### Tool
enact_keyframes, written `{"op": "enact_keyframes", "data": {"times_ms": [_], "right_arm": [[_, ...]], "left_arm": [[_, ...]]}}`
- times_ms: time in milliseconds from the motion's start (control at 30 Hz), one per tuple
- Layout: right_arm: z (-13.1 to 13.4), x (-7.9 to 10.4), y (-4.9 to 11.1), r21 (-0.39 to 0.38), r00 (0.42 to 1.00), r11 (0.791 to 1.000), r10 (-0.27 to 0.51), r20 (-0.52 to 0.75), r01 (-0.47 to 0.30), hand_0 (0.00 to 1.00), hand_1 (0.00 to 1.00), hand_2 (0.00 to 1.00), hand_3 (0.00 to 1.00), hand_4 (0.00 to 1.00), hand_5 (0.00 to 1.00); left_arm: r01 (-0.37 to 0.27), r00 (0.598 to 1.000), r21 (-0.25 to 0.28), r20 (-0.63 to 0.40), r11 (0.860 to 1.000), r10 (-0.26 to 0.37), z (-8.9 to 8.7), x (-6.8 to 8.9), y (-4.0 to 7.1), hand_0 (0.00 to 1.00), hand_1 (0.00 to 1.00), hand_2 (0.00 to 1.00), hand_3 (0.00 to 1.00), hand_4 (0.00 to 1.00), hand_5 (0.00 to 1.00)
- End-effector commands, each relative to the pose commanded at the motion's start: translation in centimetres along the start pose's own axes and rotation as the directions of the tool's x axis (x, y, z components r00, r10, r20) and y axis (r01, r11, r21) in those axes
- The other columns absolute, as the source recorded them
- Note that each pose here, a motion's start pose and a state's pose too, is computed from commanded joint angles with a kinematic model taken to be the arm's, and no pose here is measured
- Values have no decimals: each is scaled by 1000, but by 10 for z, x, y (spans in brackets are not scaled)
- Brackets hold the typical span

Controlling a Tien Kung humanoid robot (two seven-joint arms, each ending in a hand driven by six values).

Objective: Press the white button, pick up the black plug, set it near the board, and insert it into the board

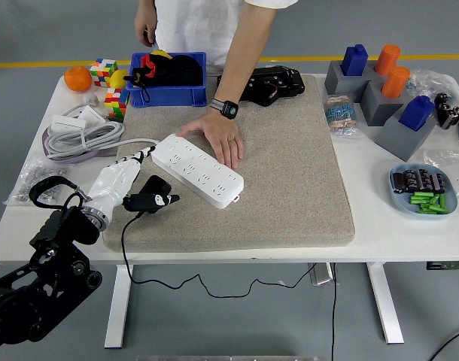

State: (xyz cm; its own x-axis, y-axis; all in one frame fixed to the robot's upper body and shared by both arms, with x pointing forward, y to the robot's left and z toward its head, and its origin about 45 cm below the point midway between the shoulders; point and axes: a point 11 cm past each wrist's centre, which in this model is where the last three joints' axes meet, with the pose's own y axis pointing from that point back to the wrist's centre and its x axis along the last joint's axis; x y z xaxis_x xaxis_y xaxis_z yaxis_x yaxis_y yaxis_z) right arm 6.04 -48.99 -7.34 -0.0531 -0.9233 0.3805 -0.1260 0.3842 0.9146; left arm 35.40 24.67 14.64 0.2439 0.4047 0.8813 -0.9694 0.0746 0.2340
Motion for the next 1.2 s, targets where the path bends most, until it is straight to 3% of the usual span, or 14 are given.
{"op": "enact_keyframes", "data": {"times_ms": [33,433,467,800,833,1000,1033,1200], "right_arm": [[0,0,0,0,1000,1000,0,0,0,579,596,638,592,669,416],[-3,2,0,5,1000,1000,3,-6,-3,582,596,638,592,669,416],[-3,2,0,6,1000,1000,3,-7,-3,582,596,639,592,669,416],[0,2,0,0,1000,1000,3,-7,-3,586,596,639,592,669,416],[0,2,0,0,1000,1000,3,-7,-3,588,596,639,592,669,416],[1,1,0,0,1000,1000,1,-5,-1,588,596,639,592,669,416],[1,1,0,0,1000,1000,1,-4,-1,587,597,639,592,670,416],[0,0,0,2,1000,1000,0,0,0,587,597,639,592,670,416]], "left_arm": [[-1,1000,1,8,1000,1,0,-1,0,787,804,796,879,969,188],[-4,1000,-8,13,1000,4,-3,-5,-2,747,765,743,851,958,147],[-3,1000,-6,13,1000,3,-4,-6,-2,714,731,707,826,906,113],[-4,1000,3,26,1000,4,-10,-9,-5,675,697,677,790,864,88],[-3,1000,4,27,1000,3,-10,-9,-5,615,663,639,759,816,45],[-2,1000,5,26,1000,2,-10,-10,-5,615,663,639,759,816,45],[-7,1000,-2,26,1000,7,-9,-9,-5,510,595,581,663,763,2],[0,999,-1,35,1000,0,-9,-10,-6,510,595,581,663,763,2]]}}
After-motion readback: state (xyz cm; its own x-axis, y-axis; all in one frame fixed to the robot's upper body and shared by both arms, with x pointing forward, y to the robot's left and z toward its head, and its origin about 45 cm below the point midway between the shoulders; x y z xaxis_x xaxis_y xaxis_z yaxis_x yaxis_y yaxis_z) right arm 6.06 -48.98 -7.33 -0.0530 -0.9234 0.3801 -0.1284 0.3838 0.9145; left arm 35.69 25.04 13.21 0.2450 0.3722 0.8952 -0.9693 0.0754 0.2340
